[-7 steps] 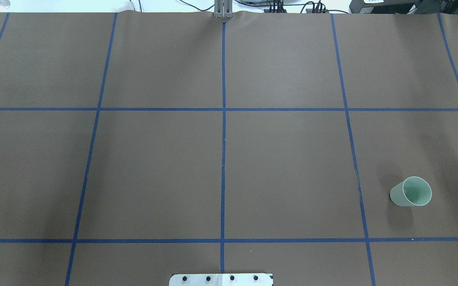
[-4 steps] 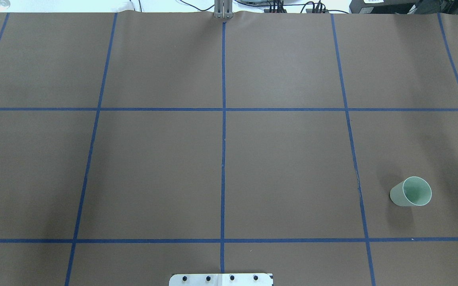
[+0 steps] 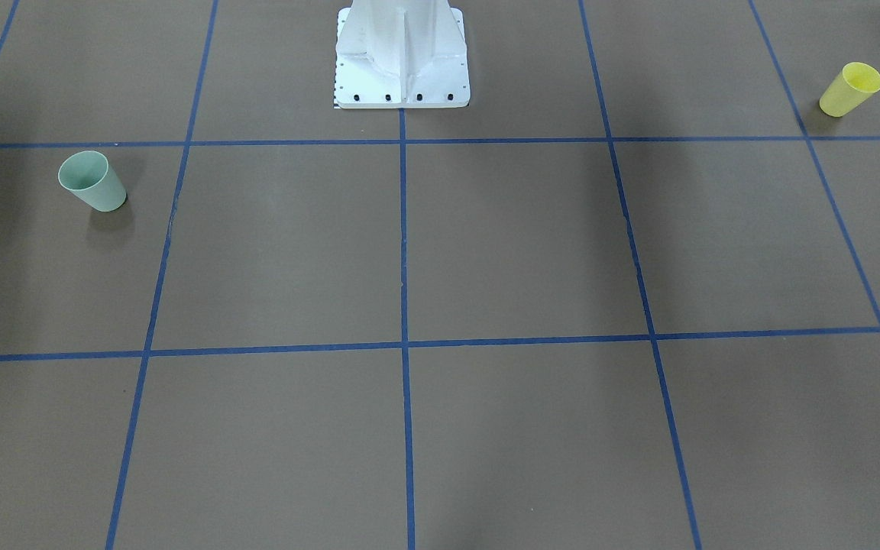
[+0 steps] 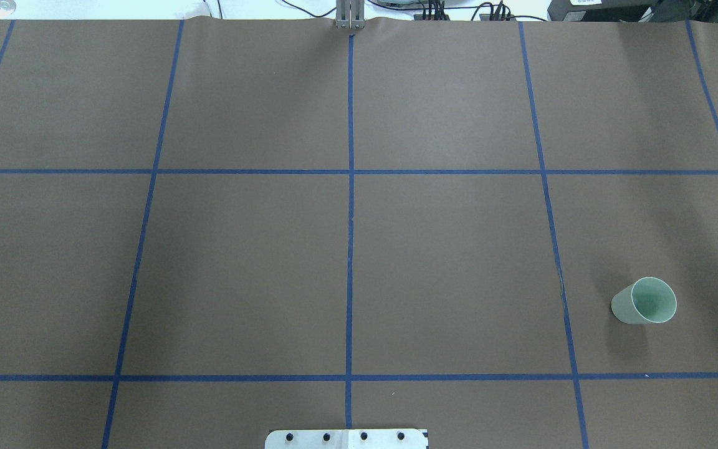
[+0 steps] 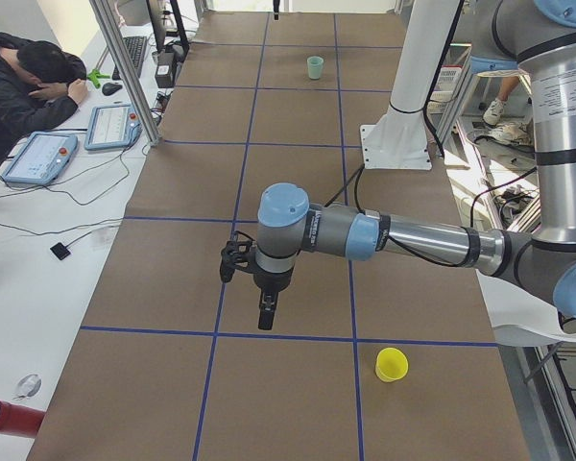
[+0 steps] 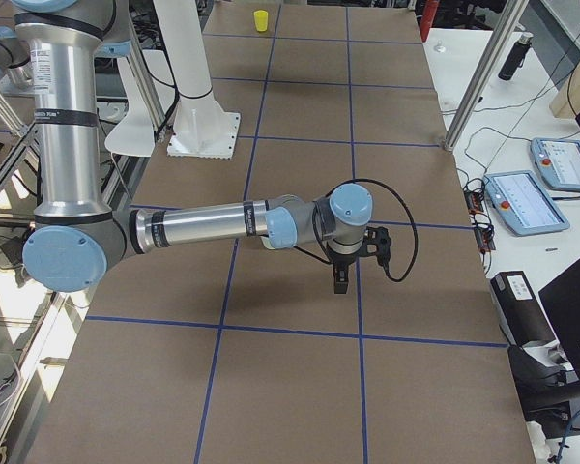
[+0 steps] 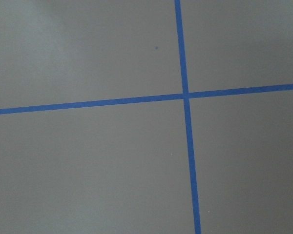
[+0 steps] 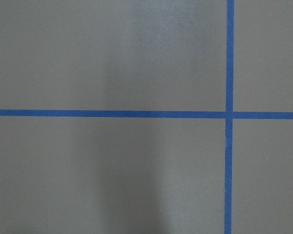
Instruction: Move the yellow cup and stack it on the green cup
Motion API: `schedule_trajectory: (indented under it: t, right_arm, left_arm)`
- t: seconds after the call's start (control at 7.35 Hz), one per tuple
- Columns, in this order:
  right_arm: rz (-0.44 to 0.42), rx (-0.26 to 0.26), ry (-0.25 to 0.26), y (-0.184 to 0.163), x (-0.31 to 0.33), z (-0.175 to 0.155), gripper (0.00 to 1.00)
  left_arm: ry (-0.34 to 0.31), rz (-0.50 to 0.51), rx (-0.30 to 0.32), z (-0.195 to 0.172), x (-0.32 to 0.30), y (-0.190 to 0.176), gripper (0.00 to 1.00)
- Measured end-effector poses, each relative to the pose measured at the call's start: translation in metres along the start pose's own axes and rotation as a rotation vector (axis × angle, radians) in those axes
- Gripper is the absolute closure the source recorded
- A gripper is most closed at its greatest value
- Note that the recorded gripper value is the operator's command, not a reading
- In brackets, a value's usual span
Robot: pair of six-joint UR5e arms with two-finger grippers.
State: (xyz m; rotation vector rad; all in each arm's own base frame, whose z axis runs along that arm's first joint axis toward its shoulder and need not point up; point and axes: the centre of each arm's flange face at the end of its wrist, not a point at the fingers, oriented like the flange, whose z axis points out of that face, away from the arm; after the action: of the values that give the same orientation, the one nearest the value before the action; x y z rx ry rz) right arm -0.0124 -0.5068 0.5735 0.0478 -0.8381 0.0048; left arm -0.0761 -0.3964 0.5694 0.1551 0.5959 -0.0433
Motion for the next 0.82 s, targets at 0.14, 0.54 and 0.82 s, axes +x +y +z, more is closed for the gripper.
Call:
schedule_trajectory:
  t: [0.14,0.54,0.82]
  right_arm:
    - [0.001,-0.002,-0.001,-0.001,-0.002,-0.001,0.00]
    - [0.012,-0.014,-0.003,-0.001,-0.003,-0.001,0.00]
    - [0.013,-0.015,-0.005,-0.002,-0.004,-0.001,0.00]
  left_arm:
    - [-0.020,-0.021,0.001,-0.013,0.008,0.026,0.00]
    - [-0.182,-0.100,-0.101,-0.059,0.067,0.076,0.00]
    - [-0.299,-0.280,-0.137,-0.056,0.121,0.087,0.00]
